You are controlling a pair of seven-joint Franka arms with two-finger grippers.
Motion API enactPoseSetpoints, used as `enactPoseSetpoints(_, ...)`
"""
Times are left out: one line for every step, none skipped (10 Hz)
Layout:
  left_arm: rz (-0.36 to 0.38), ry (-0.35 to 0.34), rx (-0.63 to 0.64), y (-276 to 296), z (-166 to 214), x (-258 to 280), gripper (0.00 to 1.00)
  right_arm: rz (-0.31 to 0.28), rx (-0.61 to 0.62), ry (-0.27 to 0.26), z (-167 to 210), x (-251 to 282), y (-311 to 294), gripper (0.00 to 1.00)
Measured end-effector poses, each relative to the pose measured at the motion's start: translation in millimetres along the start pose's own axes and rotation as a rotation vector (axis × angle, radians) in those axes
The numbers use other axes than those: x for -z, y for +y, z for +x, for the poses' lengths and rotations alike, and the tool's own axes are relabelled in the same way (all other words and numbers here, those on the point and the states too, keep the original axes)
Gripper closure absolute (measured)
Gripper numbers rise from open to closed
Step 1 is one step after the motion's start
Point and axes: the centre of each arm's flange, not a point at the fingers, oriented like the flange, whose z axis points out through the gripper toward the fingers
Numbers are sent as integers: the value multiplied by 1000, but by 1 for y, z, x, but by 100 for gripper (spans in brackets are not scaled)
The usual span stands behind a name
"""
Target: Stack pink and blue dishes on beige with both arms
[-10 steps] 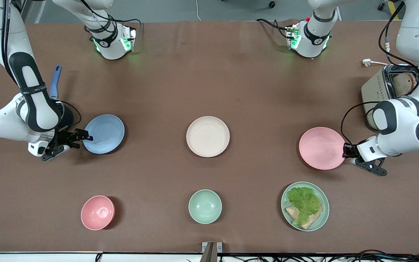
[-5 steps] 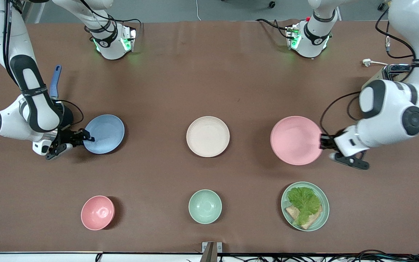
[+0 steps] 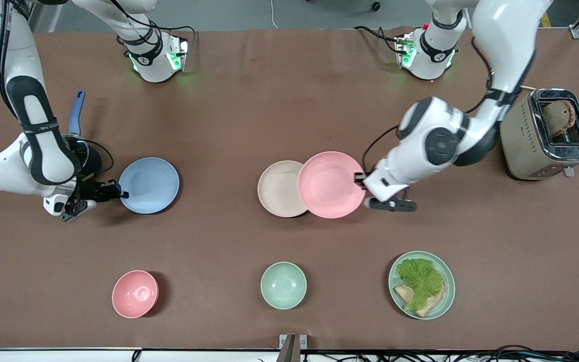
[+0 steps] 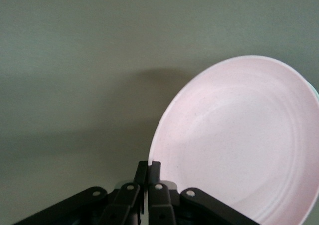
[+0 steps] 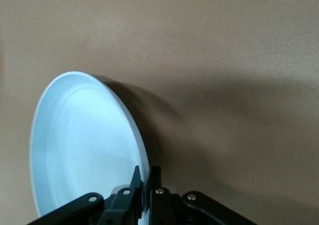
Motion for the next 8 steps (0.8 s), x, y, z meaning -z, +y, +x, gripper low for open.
enactPoseSetpoints(33, 14, 19, 24, -6, -18, 96, 31, -54, -20, 7, 22, -1, 92)
enactPoseSetpoints(58, 23, 35, 46, -11, -34, 96, 39, -109, -46, 17, 56, -7, 92)
enactPoseSetpoints(80, 32, 47, 63, -16, -50, 96, 23, -165, -71, 29, 96, -20, 92)
enactPoseSetpoints(99, 40, 57, 75, -19, -64, 96, 5, -214, -80, 41, 130, -41, 92)
enactPoseSetpoints(113, 41, 59, 84, -23, -76, 96, -8, -252, -78, 51, 151, -65, 92)
enactPoseSetpoints(120, 42, 53, 89, -25, -84, 96, -17, -281, -79, 60, 155, -90, 92)
enactPoseSetpoints(121, 44, 49, 91, -25, -85, 94, -23, -304, -93, 70, 146, -115, 92)
enactPoseSetpoints(120, 50, 53, 89, -21, -83, 83, -26, -327, -110, 82, 132, -142, 92)
